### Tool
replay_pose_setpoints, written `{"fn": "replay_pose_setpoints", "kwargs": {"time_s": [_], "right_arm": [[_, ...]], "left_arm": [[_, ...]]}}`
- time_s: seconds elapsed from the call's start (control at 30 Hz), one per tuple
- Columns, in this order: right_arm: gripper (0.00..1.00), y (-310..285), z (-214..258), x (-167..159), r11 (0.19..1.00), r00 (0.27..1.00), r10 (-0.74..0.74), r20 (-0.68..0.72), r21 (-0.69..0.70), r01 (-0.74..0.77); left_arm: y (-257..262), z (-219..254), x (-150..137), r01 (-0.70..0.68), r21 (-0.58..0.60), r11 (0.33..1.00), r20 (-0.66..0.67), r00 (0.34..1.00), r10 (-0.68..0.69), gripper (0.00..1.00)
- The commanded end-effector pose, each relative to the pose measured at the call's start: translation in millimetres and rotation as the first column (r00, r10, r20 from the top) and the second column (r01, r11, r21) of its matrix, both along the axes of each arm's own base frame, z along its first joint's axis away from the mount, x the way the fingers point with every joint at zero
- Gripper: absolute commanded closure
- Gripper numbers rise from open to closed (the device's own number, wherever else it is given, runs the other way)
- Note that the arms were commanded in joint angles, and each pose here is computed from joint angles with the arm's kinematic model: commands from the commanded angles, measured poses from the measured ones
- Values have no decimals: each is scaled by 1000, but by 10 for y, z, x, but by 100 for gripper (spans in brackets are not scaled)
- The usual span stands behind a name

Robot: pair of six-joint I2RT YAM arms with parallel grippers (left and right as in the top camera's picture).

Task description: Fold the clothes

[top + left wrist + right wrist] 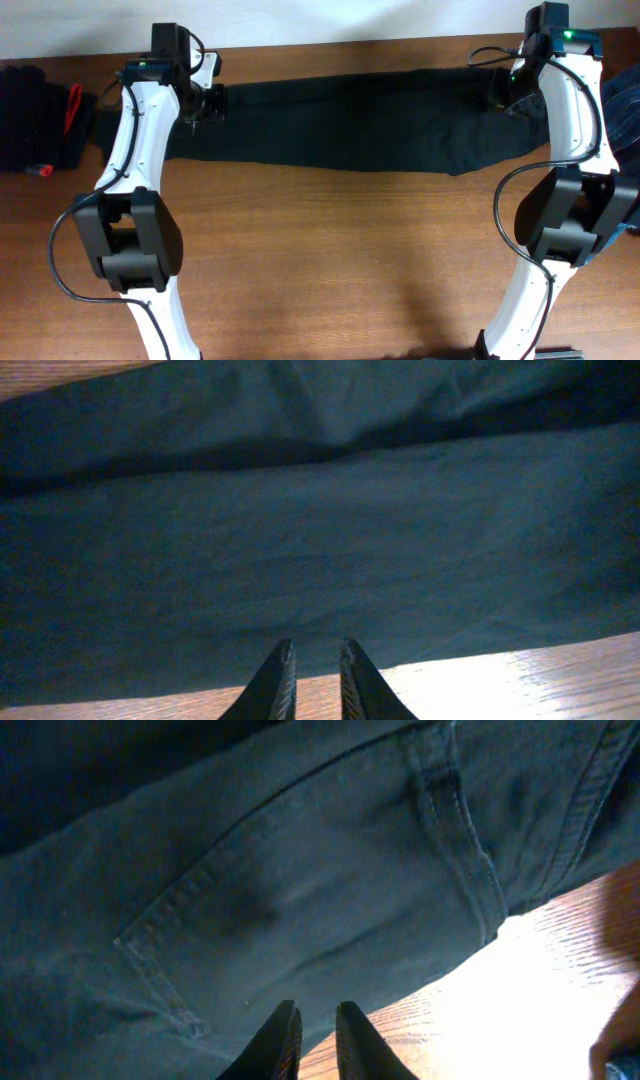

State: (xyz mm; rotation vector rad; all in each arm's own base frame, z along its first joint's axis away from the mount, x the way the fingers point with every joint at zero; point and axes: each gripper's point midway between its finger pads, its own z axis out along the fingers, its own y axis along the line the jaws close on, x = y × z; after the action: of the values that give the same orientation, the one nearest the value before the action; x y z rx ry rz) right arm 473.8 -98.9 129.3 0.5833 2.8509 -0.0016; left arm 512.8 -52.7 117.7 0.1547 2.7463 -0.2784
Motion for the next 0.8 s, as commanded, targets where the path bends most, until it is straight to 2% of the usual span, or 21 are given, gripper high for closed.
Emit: {"fn": "replay_pose_setpoints", "kwargs": {"time_s": [0.0,0.3,0.43,0.47,0.53,0.77], "right_arm": [[85,33,-93,-35,1000,999,14,-34,-6,-14],[87,42,-420,53,998,995,69,-69,6,-68],[87,36,-523,193,997,997,76,-34,8,-76],[87,35,-565,222,997,997,76,-29,9,-76],[87,30,-626,275,997,997,77,-19,10,-77],[88,44,-814,572,993,991,119,68,17,-120]], "left_arm": [[-24,-102,2,23,-3,1000,-12,1000,-23,84],[-27,-93,73,23,-3,1000,16,1000,-23,84],[-27,-84,95,23,-3,1000,25,999,-23,83],[-27,-83,96,23,-3,1000,26,999,-23,79],[-27,-83,96,23,-3,1000,26,999,-23,77],[-28,-72,121,23,-3,1000,37,999,-23,76]]}}
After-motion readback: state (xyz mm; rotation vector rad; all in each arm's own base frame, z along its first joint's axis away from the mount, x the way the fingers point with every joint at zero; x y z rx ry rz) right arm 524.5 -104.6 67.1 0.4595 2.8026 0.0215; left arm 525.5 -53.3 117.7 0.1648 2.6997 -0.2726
